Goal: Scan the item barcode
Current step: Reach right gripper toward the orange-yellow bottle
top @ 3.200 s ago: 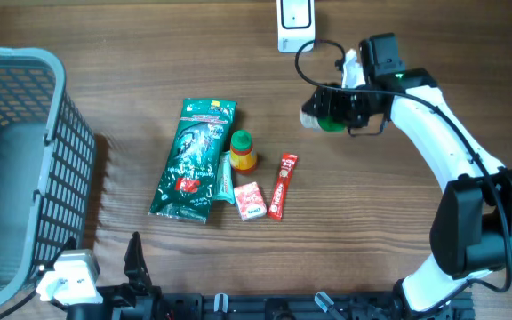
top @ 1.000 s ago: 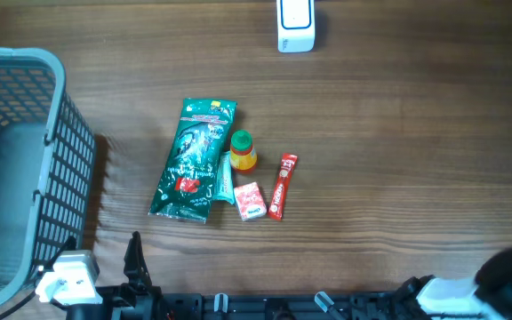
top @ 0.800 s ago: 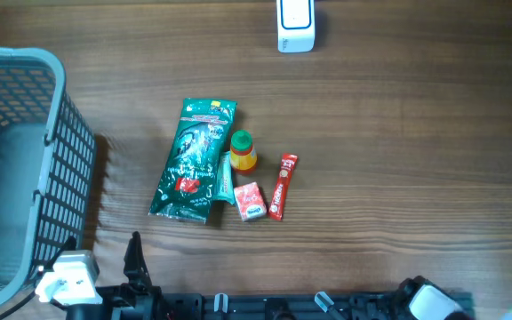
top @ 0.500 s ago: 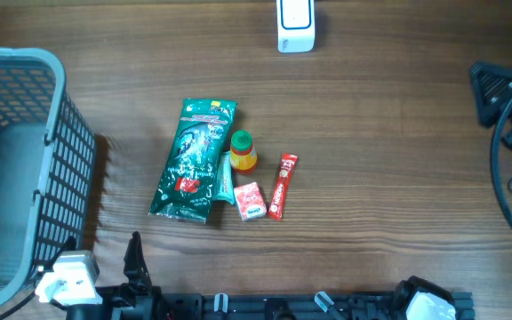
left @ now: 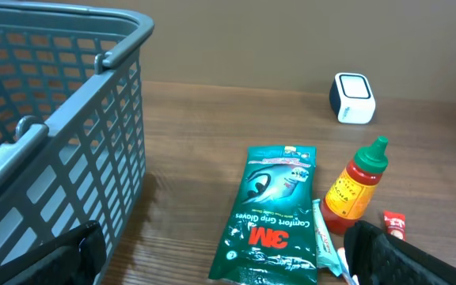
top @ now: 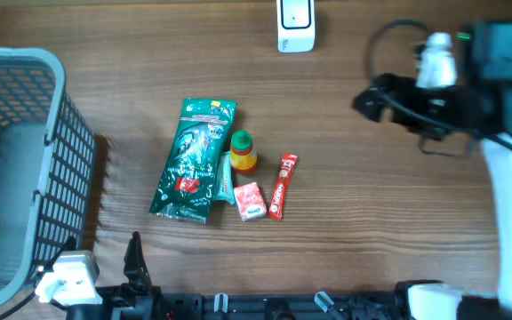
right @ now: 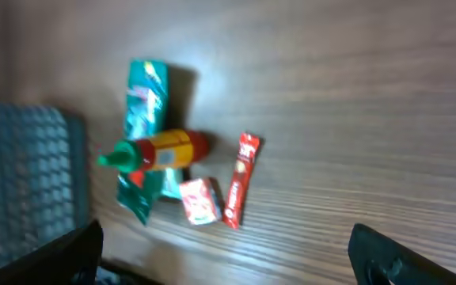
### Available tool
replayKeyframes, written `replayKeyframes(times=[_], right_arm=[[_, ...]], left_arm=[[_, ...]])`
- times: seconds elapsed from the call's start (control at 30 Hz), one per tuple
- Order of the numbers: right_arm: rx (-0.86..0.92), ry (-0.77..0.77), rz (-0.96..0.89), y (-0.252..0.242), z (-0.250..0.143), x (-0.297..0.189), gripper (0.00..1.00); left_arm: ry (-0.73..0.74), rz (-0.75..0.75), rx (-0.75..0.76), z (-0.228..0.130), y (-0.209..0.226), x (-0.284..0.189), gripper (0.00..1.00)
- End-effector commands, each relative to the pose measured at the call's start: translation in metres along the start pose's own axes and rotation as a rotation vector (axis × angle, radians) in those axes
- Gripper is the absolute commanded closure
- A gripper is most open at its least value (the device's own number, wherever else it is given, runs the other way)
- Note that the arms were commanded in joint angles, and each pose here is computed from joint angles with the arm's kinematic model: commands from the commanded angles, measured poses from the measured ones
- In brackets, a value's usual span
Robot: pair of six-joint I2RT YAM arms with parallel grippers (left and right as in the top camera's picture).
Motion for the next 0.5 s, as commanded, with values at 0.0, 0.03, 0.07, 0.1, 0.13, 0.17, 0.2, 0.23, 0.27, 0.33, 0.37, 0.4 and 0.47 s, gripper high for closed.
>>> replayKeyframes(times=[0.0,0.03,0.07,0.1,0.13,0.17,0.2,0.23,0.27,0.33,0.37,0.4,0.47], right_arm=[[-0.069,0.142,-0.087,0.016,0.0,0.047,0.01],[-0.102,0.188,-0.081,0.025,-0.003,0.061,0.01],[-0.12,0.205,-0.076,0.03,-0.004,0.067,0.0],[-0.142,0.221,-0.071,0.037,-0.005,0.075,0.0],[-0.158,0.222,-0.064,0.042,-0.006,0.078,0.01],[-0.174,0.213,-0.057,0.047,-0.005,0.08,0.0],[-0.186,0.197,-0.048,0.053,-0.003,0.082,0.0],[-0.176,0.198,-0.045,0.056,-0.004,0.083,0.0],[-0.186,0.199,-0.039,0.058,-0.004,0.083,0.0],[-0.193,0.17,-0.034,0.059,0.0,0.084,0.0],[-0.182,0.136,-0.009,0.063,0.006,0.085,0.0],[-0.186,0.122,0.042,0.068,0.008,0.086,0.0],[-0.412,0.084,0.165,0.089,0.01,0.088,0.0]], left_arm=[[-0.007,-0.002,-0.005,0.0,0.0,-0.001,0.0],[-0.007,-0.002,-0.005,0.0,0.0,-0.001,0.0],[-0.007,-0.002,-0.005,0.0,0.0,-0.001,0.0],[-0.007,-0.002,-0.005,0.0,0.0,-0.001,0.0],[-0.007,-0.002,-0.005,0.0,0.0,-0.001,0.0],[-0.007,-0.002,-0.005,0.0,0.0,-0.001,0.0],[-0.007,-0.002,-0.005,0.0,0.0,-0.001,0.0],[-0.007,-0.002,-0.005,0.0,0.0,-0.001,0.0],[-0.007,-0.002,-0.005,0.0,0.0,-0.001,0.0],[-0.007,-0.002,-0.005,0.0,0.0,-0.001,0.0],[-0.007,-0.002,-0.005,0.0,0.0,-0.001,0.0],[-0.007,-0.002,-0.005,0.0,0.0,-0.001,0.0],[-0.007,-0.002,-0.005,0.0,0.0,-0.001,0.0]])
Point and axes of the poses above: each gripper's point midway between its finger pads, its own x axis out along the fingers, its own y axis along the line the jaws close on, z = x × y, the point moved 8 cm from there along -x, back along the fingers, and after that the axes turned 14 degrees about -x, right-handed, at the moved point
